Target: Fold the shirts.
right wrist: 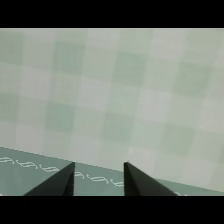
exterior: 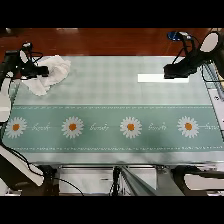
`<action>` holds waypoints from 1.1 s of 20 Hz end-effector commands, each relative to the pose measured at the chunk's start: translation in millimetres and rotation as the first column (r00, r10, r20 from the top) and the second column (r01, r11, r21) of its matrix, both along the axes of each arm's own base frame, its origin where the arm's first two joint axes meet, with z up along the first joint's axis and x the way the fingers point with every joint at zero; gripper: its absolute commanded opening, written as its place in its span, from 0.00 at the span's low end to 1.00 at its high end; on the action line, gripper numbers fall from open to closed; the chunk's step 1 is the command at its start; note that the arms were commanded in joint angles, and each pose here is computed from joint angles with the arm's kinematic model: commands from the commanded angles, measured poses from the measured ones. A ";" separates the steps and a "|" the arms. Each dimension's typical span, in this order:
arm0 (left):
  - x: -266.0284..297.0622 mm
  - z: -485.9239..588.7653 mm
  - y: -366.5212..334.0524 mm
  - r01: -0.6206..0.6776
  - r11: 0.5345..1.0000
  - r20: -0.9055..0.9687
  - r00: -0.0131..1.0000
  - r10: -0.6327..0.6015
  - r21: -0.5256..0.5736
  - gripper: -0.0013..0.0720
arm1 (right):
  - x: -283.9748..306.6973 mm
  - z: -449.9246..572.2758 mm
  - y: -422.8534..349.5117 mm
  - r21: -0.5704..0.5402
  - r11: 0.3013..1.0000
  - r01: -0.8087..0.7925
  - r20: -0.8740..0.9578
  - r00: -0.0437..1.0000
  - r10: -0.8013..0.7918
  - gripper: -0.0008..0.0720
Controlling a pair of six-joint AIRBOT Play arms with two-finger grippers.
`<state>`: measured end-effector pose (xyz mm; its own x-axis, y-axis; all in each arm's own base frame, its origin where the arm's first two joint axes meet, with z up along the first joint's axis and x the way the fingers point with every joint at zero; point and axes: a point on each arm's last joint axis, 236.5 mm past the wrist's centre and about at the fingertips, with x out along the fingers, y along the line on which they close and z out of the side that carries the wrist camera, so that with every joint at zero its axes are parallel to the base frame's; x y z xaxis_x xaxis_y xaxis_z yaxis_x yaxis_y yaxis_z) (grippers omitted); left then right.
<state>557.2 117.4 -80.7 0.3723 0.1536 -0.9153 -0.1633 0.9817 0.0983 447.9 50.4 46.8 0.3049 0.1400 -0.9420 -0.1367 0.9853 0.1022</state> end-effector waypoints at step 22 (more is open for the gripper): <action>-174.9 327.0 -457.0 0.786 0.594 0.472 0.594 -0.651 -0.171 0.05 | -28.8 11.2 -98.2 -0.385 0.923 0.017 -0.079 0.996 -0.052 0.46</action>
<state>442.0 -263.6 256.3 0.6201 -0.4827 -0.6185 0.5111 0.8466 -0.1483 427.1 -32.7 49.5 0.2321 -0.2001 -0.9519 -0.1298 0.9635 -0.2341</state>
